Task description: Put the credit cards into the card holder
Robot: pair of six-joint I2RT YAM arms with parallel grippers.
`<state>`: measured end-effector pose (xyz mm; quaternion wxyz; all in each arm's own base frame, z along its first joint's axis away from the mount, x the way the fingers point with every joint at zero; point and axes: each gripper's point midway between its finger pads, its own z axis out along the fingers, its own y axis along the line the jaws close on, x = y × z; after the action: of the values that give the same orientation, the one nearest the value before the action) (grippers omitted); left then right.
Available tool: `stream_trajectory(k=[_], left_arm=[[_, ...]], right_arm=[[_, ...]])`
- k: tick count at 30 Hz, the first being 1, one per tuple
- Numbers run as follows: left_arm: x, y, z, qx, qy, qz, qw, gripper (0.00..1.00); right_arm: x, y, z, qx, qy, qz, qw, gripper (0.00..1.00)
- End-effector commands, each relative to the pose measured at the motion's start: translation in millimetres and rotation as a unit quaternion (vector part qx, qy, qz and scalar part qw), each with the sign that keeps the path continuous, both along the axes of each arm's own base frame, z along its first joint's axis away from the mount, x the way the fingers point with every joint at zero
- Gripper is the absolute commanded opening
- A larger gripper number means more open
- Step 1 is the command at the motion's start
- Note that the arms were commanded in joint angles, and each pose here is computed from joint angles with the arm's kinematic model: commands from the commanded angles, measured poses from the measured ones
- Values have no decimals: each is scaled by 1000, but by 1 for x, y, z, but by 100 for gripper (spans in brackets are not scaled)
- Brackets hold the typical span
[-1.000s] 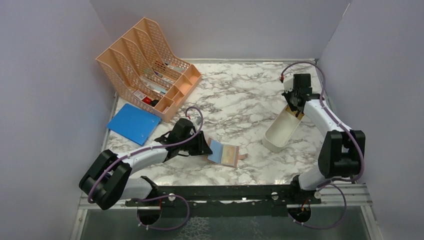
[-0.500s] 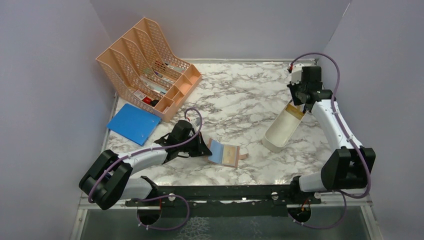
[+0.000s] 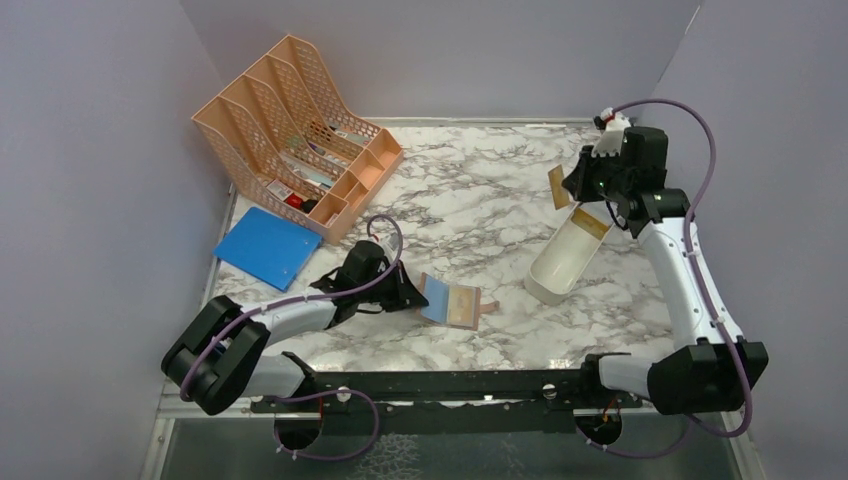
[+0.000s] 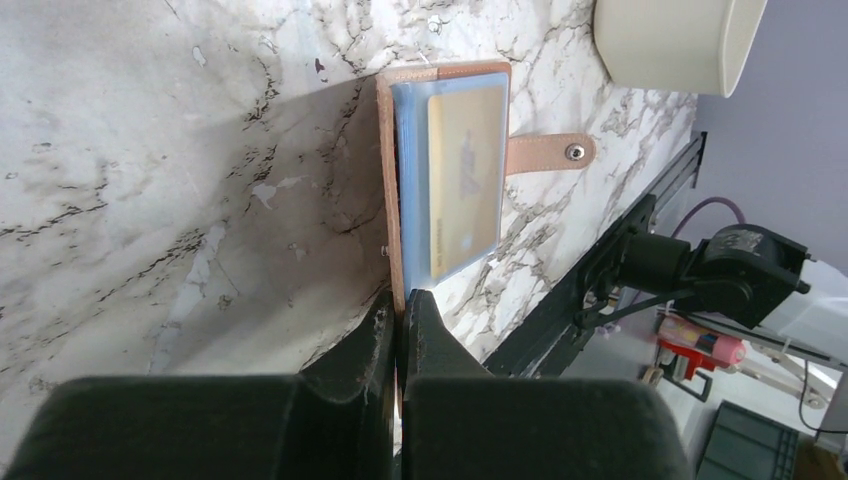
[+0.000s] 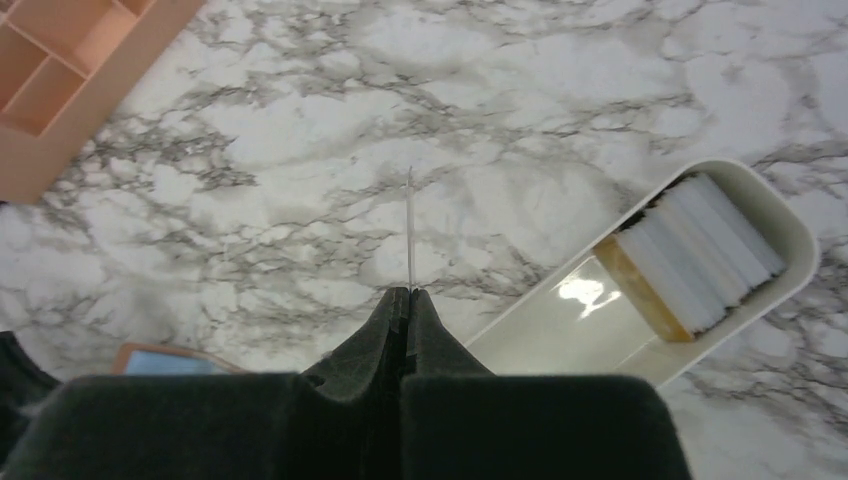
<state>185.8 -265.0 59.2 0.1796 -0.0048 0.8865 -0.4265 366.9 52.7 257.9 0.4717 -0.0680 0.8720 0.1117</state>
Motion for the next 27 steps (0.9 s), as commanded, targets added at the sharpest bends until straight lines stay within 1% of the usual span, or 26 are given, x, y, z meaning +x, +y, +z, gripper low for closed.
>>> stream_trajectory(k=[1,5,8,10,14,16,19,24,27], left_arm=[[8,-4,13,-34,-17,24,999,0],[12,-3,12,-33,-16,36,999,0],[12,-4,11,-37,-13,39,998,0],[11,-7,15,-48,-15,31,998,0],[12,-9,26,-70,-31,34,997,0],[12,-8,26,-71,-34,39,996,0],[11,-7,18,-68,-26,41,997,0],[8,-12,23,-109,-27,39,993,0],[6,-15,28,-121,-26,29,992,0]], right_arm=[[-20,43,-3,99,13,39,994,1],[-40,78,-21,146,49,78,985,1],[-60,109,-37,165,61,105,979,1],[-72,128,-50,179,69,118,974,1],[-96,159,-76,210,114,147,960,1],[-103,171,-80,228,116,157,954,1],[-114,183,-94,247,124,154,949,1],[-128,196,-114,267,151,136,942,1],[-133,200,-121,266,157,131,942,1]])
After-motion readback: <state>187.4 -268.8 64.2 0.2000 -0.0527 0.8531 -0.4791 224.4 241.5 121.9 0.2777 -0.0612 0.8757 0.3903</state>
